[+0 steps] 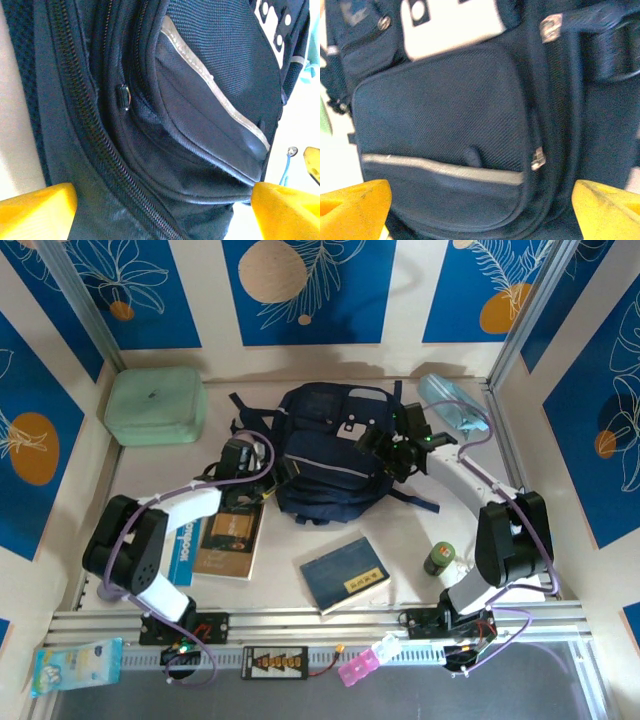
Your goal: Pack books, pencil case, and school supplies into a backpack
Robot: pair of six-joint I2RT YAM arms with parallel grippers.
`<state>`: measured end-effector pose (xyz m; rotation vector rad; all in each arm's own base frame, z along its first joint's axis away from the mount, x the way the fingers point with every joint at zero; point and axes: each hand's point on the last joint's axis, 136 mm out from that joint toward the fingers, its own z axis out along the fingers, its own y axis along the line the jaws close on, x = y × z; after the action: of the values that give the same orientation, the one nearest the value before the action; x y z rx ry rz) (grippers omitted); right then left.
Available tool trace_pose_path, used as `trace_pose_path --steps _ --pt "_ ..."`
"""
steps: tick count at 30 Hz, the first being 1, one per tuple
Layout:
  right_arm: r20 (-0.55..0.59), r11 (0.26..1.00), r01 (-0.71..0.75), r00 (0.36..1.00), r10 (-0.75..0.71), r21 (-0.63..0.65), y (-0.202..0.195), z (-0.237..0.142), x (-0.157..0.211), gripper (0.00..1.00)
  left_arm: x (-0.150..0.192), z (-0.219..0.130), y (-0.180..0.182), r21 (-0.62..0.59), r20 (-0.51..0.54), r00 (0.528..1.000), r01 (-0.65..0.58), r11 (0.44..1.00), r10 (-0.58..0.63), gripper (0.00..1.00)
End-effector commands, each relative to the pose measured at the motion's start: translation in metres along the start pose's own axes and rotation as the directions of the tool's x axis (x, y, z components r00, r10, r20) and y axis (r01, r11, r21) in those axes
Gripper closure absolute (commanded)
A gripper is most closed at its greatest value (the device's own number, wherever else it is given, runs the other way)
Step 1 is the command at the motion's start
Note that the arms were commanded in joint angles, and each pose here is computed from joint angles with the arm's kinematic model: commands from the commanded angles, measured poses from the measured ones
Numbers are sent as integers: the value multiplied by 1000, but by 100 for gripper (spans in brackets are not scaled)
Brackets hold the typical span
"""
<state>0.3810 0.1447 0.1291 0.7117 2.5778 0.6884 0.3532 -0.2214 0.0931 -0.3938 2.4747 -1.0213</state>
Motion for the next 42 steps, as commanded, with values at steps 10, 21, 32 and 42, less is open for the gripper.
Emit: trace_pose_path --steps 10,21,32,42 --pt "-136 999 24 991 -20 26 -15 37 -7 7 21 -19 -48 160 -42 996 81 984 -75 14" --pt "-252 999 33 967 -41 -38 2 54 47 7 -15 33 2 -102 -30 999 -15 995 12 12" --pt "-357 974 78 922 -152 -213 69 70 104 8 -97 31 37 -208 7 1000 -27 978 29 10" --pt "-122 948 143 975 -184 -286 73 8 48 11 -105 -52 14 -214 89 991 -77 974 98 7"
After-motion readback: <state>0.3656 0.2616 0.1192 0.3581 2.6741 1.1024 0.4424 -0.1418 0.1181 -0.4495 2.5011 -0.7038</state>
